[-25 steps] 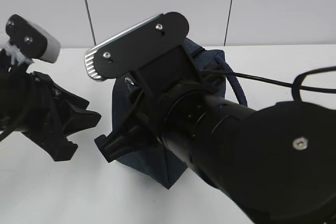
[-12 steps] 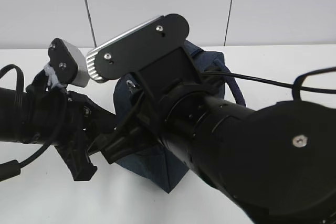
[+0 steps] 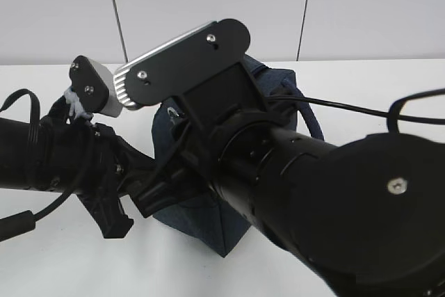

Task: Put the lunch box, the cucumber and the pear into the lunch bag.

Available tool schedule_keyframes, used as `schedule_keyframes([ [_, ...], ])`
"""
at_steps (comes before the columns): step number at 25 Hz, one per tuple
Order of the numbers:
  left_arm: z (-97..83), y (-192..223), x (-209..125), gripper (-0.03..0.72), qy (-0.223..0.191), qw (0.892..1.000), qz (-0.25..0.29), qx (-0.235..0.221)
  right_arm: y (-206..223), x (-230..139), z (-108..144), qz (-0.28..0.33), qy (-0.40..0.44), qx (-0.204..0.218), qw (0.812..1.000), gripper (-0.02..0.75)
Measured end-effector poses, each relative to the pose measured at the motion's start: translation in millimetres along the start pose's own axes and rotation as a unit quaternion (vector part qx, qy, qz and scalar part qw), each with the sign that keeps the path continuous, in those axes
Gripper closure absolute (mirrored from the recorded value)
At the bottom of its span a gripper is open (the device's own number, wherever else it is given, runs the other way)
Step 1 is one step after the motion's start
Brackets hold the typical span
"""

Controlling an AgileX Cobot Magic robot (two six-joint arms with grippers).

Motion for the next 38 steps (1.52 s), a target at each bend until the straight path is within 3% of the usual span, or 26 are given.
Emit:
schedule_keyframes([
  [14,0.1,0,1,0.711,-0.001,1.000,-0.002,0.000,2,5,-9,-0.008,0.005,-0.022,1.000,0.732],
  [21,0.8,0,2,0.711,0.000,1.000,-0.003,0.001,9,25,-25,-0.025,0.021,-0.040,0.999,0.732],
  [38,0.5,0,1,0.711,0.002,1.000,-0.002,0.000,59,39,-131,-0.003,0.085,-0.100,0.991,0.732],
])
Point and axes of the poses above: a point on each arm's last joint axis where the gripper is mounted, y pointing out along that axis toward the gripper, z along the wrist's bending axis when the last joint is at zero, x = y × z, the point moved 5 cm from there along y, pointing out along that axis toward the gripper, and after that the axes turned 11 degrees about y, right-handed, at the moved point
